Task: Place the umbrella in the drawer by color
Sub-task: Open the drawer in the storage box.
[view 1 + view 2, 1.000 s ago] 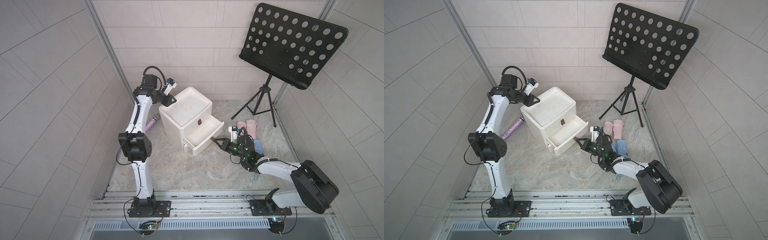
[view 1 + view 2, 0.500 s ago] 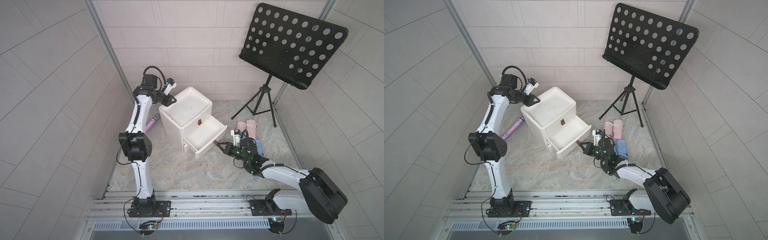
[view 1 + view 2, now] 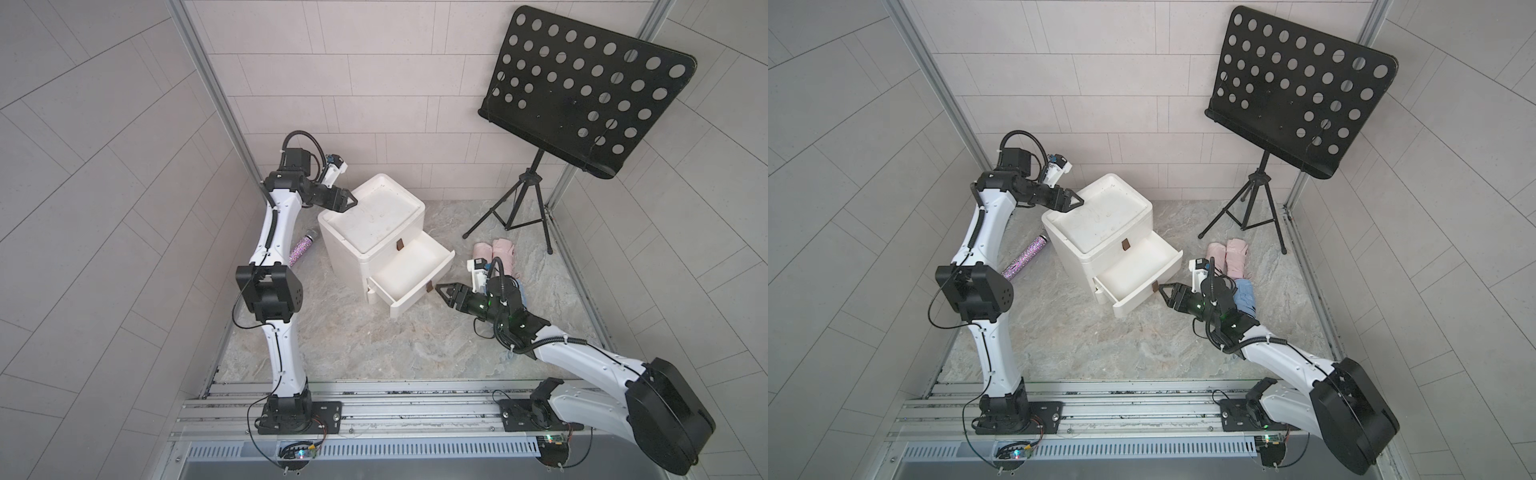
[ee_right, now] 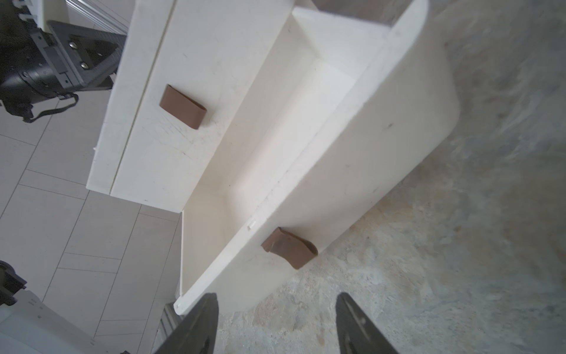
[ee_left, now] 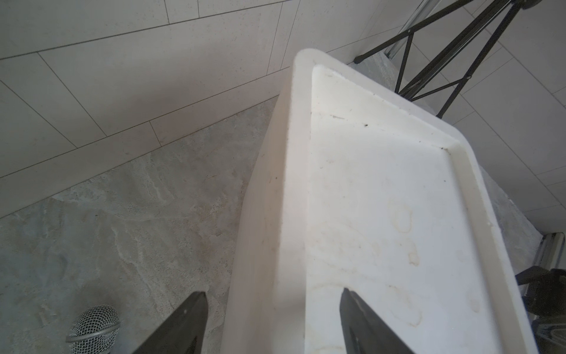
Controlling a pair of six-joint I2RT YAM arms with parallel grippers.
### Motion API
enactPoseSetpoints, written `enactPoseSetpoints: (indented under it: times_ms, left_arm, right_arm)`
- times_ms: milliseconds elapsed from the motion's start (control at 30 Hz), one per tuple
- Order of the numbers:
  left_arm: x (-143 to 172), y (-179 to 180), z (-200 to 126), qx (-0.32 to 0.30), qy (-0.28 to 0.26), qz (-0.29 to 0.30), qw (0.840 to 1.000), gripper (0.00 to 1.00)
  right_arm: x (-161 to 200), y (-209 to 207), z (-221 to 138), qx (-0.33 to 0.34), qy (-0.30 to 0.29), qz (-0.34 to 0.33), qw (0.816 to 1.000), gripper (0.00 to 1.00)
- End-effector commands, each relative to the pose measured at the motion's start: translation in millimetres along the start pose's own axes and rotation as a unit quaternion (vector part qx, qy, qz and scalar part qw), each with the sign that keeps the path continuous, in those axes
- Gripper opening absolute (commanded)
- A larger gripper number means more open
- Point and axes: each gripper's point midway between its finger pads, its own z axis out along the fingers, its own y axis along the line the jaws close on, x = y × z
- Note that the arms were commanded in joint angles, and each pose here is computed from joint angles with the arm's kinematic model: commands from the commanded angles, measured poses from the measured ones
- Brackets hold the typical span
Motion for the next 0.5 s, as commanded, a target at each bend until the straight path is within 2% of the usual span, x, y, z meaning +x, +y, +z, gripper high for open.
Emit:
enactPoseSetpoints:
  times_ms: [0, 167, 333, 467]
  left_arm:
    - [-8, -1, -7, -0.001, -0.010, -0.006, 1.000, 0.79]
    - [-20, 11, -21, -0.027, -0.031, -0.020, 0.999, 0.86]
    - [-43, 23, -59, -0.064, -0.074, -0.031, 0.995, 0.94]
    - [-53, 17, -87, -0.085, -0.094, -0.022, 0.992, 0.96]
  right_arm:
    - [-11, -5, -14, 0.038, -0.012, -0.022, 0.999, 0.68]
    - [-27, -11, -35, 0.068, -0.024, -0.031, 0.997, 0.71]
    - [-54, -9, -58, 0.116, -0.024, -0.061, 0.991, 0.71]
    - [-66, -19, -69, 0.171, 0.002, -0.079, 0.982, 0.71]
